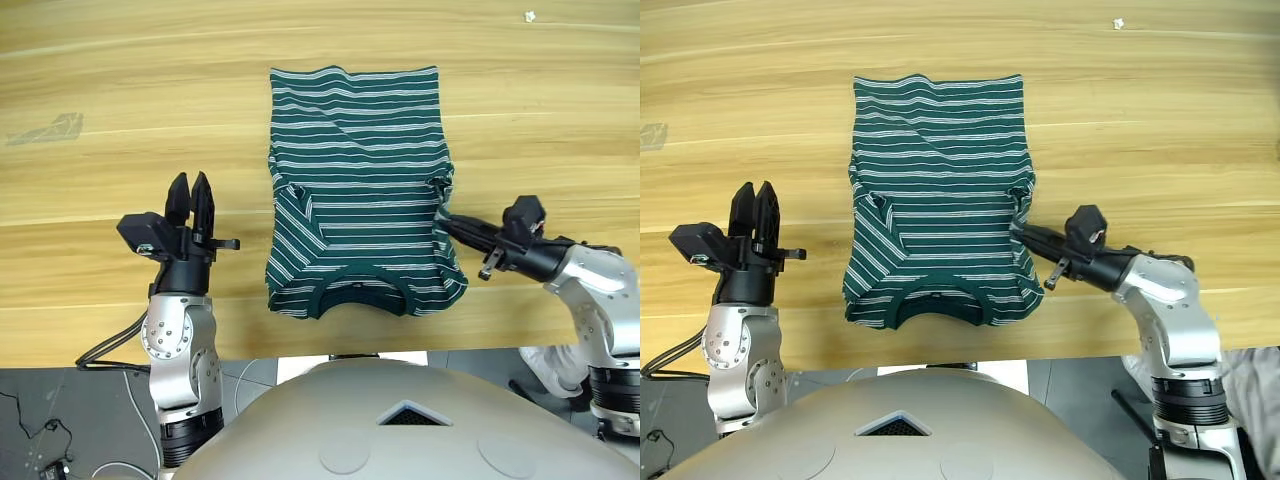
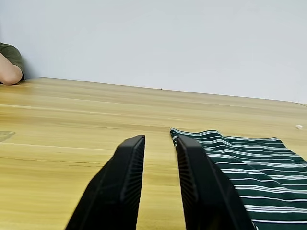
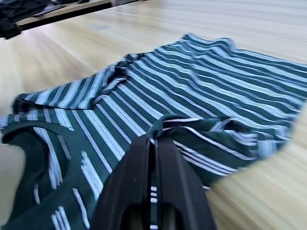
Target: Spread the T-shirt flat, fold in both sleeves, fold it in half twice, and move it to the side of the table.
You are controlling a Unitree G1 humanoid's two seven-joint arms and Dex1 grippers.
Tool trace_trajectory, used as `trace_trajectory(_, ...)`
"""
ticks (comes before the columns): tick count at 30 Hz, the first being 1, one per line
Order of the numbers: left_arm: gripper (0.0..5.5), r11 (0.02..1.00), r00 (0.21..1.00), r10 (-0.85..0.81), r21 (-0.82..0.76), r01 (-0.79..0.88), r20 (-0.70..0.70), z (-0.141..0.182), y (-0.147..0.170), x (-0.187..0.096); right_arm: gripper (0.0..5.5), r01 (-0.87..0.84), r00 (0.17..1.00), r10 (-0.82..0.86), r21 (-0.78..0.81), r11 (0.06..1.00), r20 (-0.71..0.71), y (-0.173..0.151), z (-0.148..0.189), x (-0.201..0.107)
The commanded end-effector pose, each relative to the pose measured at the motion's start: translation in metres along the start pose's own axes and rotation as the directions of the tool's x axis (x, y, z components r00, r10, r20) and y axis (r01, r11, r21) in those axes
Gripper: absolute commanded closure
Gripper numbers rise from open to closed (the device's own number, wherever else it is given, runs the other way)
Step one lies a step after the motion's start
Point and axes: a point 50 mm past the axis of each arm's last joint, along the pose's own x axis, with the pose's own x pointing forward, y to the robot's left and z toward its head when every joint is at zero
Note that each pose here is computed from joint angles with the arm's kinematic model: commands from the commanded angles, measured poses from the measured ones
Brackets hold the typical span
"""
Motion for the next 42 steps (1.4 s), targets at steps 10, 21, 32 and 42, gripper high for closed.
trace_trajectory(10, 4.26, 0.999, 0.999, -0.034, 0.008, 0.034, -0.038, -0.008, -0.004, 0.003, 5.49, -0.031, 0.998, 0.026, -0.084, 0.996, -0.065, 0.017, -0.021, 0.033)
trace_trajectory(21, 4.26, 0.999, 0.998, -0.052, -0.002, 0.052, -0.046, -0.011, -0.008, 0.002, 4.43, -0.173, 0.984, 0.169, 0.072, 0.982, 0.061, 0.035, -0.008, 0.032)
trace_trajectory(32, 4.26, 0.956, 0.985, -0.164, 0.24, 0.17, -0.044, 0.004, -0.001, 0.001, 2.84, 0.087, 0.959, -0.033, -0.184, 0.979, 0.281, 0.003, 0.019, 0.023)
trace_trajectory(42, 3.57, 0.139, 0.664, -0.417, 0.679, 0.721, -0.62, -0.004, 0.032, -0.058, 2.78, -0.016, 1.0, 0.007, -0.925, 0.379, -0.014, -0.029, 0.016, -0.04)
